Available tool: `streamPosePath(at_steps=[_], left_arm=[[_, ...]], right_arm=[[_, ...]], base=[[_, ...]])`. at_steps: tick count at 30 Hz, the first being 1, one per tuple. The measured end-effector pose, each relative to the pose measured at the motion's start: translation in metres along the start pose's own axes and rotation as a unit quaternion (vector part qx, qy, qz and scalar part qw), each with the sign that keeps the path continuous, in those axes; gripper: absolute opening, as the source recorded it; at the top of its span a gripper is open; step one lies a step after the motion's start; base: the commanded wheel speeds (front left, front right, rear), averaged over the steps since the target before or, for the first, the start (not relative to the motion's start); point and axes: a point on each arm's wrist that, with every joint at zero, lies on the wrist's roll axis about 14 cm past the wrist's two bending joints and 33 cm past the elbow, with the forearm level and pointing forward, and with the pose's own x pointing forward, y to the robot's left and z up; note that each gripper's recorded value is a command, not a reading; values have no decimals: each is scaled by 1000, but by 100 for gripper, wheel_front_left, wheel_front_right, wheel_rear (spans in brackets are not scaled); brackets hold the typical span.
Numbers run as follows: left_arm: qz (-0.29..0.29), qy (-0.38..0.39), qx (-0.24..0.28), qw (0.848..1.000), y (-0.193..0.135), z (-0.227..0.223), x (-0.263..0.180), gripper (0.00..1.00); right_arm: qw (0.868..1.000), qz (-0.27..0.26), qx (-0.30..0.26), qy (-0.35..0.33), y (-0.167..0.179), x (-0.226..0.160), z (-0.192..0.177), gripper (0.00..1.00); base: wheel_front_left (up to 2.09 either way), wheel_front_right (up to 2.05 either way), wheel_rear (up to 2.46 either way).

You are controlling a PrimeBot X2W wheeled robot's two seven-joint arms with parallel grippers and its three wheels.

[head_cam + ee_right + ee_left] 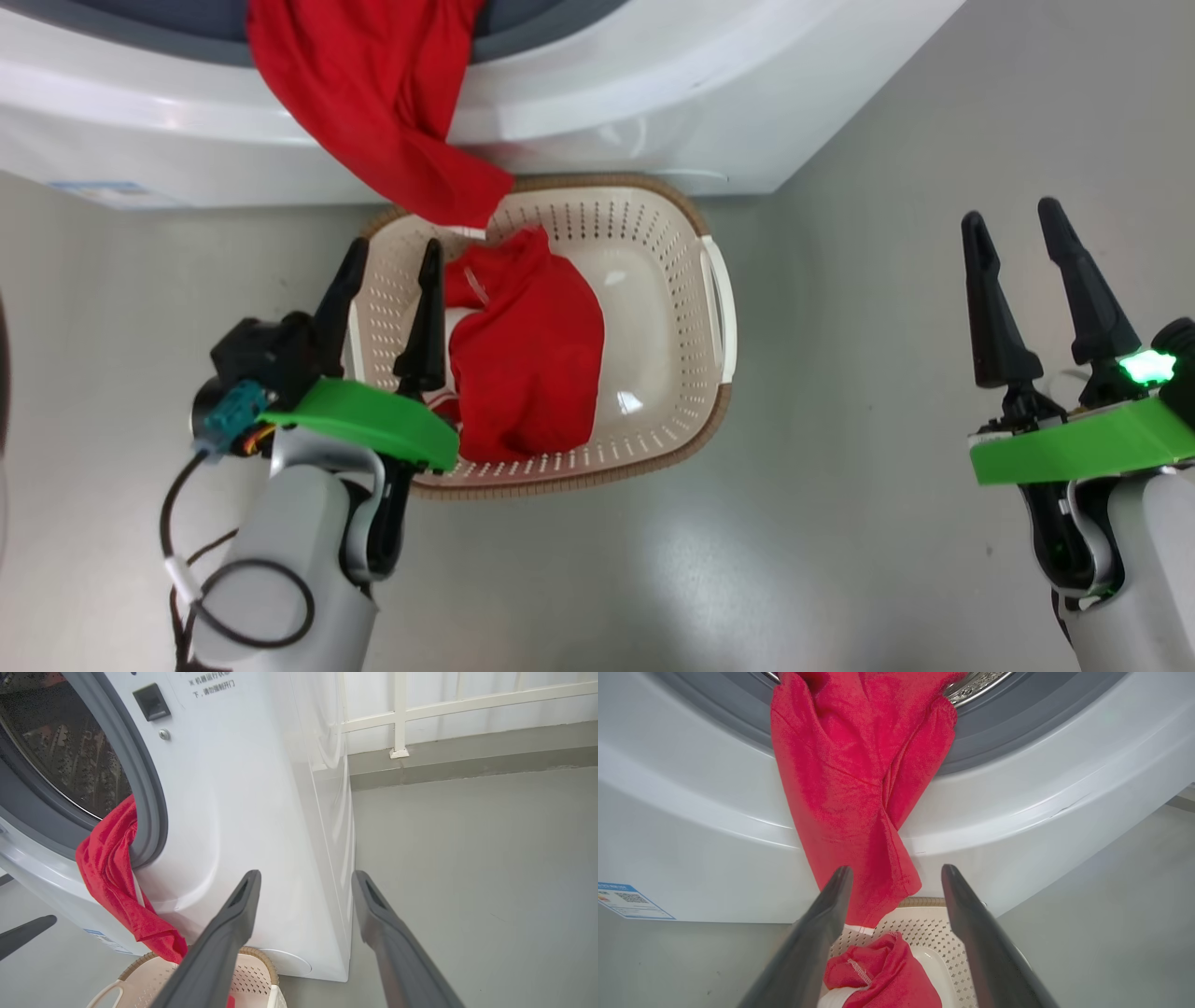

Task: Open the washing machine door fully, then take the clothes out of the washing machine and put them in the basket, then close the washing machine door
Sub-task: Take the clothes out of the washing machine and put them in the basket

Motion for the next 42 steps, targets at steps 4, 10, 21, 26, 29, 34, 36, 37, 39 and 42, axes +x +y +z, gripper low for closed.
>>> streamPosePath(at_steps=[4, 10, 21, 26, 29, 34, 36, 37, 39, 42], left_arm=[[-4, -22, 3, 1000, -2, 17, -11, 100], [1, -50, 11, 999, 0, 38, -33, 100], [3, -88, 24, 996, 0, 65, -73, 100], [14, -101, 25, 995, 5, 72, -95, 100], [20, -105, 26, 994, 7, 73, -109, 100], [26, -113, 35, 993, 10, 76, -129, 100], [30, -115, 37, 992, 12, 76, -137, 100], [32, -117, 37, 992, 13, 76, -140, 100], [35, -120, 41, 991, 15, 77, -147, 100], [39, -125, 40, 991, 17, 79, -156, 100]], right_arm=[[1000, 2, -1, -3, 3, -8, 6, 100], [1000, 3, -1, -3, 8, -24, 13, 100], [1000, 4, 0, -9, 15, -52, 25, 100], [1000, -2, -1, -8, 14, -70, 28, 100], [1000, -6, -1, -8, 14, -81, 30, 100], [1000, -15, -3, -10, 10, -97, 32, 100], [1000, -19, -3, -13, 8, -102, 34, 100], [1000, -21, -3, -13, 7, -105, 35, 100], [1000, -24, -2, -13, 6, -110, 35, 100], [1000, -28, -1, -10, 5, -117, 33, 100]], base=[[0, 0, 0], [0, 0, 0], [0, 0, 0], [0, 0, 0], [0, 0, 0], [0, 0, 0], [0, 0, 0], [0, 0, 0], [0, 0, 0], [0, 0, 0]])
